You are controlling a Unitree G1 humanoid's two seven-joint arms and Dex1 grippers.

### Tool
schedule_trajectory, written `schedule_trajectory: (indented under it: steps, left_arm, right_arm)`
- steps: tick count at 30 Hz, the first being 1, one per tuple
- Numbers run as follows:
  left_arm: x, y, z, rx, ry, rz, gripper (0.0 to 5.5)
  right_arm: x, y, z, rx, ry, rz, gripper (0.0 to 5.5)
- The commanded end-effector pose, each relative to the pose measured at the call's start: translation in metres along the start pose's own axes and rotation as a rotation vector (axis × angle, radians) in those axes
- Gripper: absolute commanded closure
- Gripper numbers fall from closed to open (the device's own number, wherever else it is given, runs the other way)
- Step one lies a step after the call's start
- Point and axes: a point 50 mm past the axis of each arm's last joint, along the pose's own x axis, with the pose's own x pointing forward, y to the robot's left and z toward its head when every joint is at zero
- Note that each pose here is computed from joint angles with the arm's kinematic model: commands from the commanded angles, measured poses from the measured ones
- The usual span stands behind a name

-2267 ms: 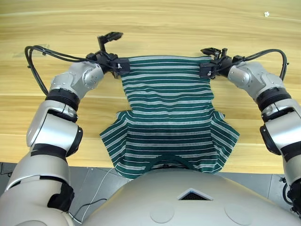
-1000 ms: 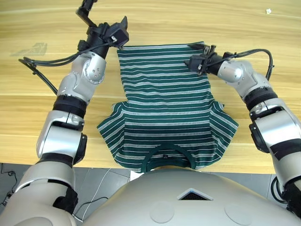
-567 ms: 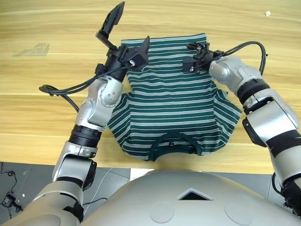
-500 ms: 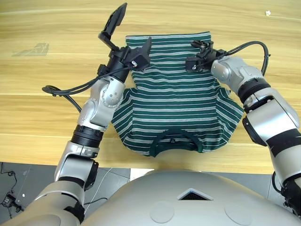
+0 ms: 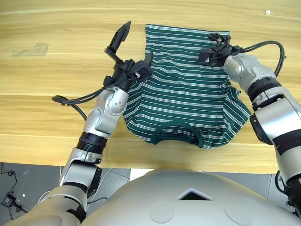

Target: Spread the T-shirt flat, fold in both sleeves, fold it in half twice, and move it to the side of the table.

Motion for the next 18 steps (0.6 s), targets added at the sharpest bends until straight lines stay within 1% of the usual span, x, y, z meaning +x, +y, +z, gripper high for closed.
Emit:
schedule_trajectory:
  steps: [1, 3, 5, 8, 10, 11, 13, 14, 16, 18]
  left_arm:
    - [-0.009, 0.005, -0.005, 0.013, 0.023, 0.007, 0.11]
    - [-0.021, 0.012, -0.013, 0.037, 0.055, 0.010, 0.11]
    - [-0.034, 0.025, -0.025, 0.077, 0.103, 0.023, 0.11]
    - [-0.055, 0.044, -0.043, 0.147, 0.175, 0.002, 0.11]
    - [-0.068, 0.043, -0.056, 0.231, 0.206, -0.155, 0.11]
    - [-0.072, 0.040, -0.060, 0.275, 0.200, -0.257, 0.11]
    - [-0.077, 0.028, -0.056, 0.327, 0.114, -0.485, 0.11]
    - [-0.077, 0.023, -0.051, 0.326, 0.058, -0.555, 0.11]
    - [-0.076, 0.018, -0.040, 0.311, -0.025, -0.599, 0.11]
    - [-0.072, 0.020, -0.036, 0.308, -0.056, -0.570, 0.11]
  right_arm:
    - [0.001, -0.068, 0.013, 0.025, -0.123, -0.248, 2.81]
    - [-0.006, -0.079, 0.013, 0.036, -0.173, -0.302, 2.81]
    - [-0.018, -0.077, 0.006, 0.050, -0.209, -0.321, 2.81]
    - [-0.049, -0.057, -0.011, 0.121, -0.254, -0.285, 2.81]
    - [-0.076, -0.044, -0.021, 0.176, -0.257, -0.216, 2.81]
    - [-0.089, -0.040, -0.025, 0.194, -0.253, -0.173, 2.81]
    - [-0.116, -0.031, -0.028, 0.232, -0.262, -0.075, 2.81]
    - [-0.130, -0.028, -0.029, 0.271, -0.265, -0.036, 2.81]
    - [-0.152, -0.022, -0.029, 0.334, -0.281, 0.047, 2.81]
    - [-0.166, -0.013, -0.035, 0.391, -0.269, 0.127, 2.81]
